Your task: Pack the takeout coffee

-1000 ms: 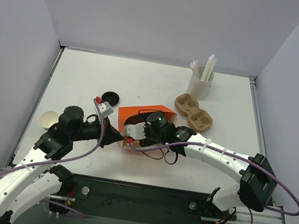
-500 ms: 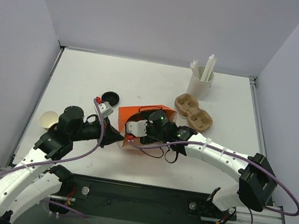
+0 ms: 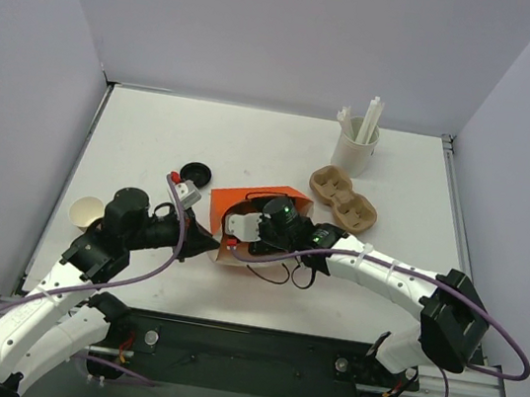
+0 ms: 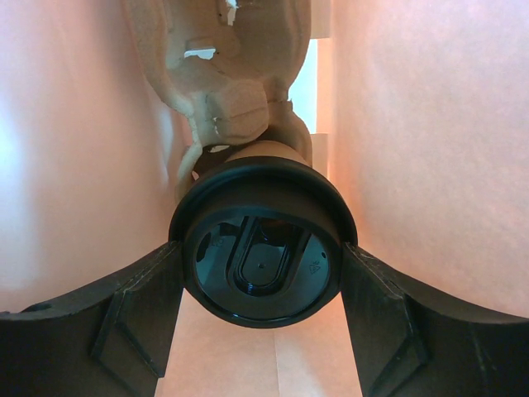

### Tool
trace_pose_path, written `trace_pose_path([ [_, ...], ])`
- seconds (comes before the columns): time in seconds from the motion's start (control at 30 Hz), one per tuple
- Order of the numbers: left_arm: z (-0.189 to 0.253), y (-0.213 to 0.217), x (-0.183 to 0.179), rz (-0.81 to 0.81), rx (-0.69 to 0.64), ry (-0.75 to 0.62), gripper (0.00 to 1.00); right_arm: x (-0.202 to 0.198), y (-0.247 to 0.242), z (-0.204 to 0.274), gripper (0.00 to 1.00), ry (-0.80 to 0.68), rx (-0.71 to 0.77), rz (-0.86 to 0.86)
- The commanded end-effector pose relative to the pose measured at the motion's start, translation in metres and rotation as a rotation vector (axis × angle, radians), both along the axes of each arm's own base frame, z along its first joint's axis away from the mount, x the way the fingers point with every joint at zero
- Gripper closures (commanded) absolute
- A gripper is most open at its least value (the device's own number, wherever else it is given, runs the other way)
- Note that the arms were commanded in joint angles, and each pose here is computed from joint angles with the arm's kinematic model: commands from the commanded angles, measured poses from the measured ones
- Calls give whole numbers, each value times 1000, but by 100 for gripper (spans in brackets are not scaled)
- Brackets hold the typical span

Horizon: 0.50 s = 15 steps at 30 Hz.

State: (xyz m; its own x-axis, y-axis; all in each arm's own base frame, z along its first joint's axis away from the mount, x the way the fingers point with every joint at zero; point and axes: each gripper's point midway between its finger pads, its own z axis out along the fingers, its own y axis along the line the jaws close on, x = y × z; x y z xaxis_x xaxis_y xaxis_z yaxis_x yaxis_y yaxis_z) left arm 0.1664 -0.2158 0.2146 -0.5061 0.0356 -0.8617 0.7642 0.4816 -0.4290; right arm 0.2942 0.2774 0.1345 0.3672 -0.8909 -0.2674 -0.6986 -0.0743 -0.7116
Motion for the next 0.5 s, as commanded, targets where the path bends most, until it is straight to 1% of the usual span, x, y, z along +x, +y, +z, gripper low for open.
trace_pose_path([
  [0.0,2,-3,-3,-18,-14,3,100,5,1,23,63,-5,46,-45],
  [0.17,0,-3,-2,-19,-11,6,100,5,6,42,64,-6,78,-45],
  [0.33,-1,-4,-3,-20,-10,7,100,0,5,47,63,13,80,-34],
  [0.47,0,-5,-3,-25,-10,7,100,-10,7,48,64,59,97,-9],
])
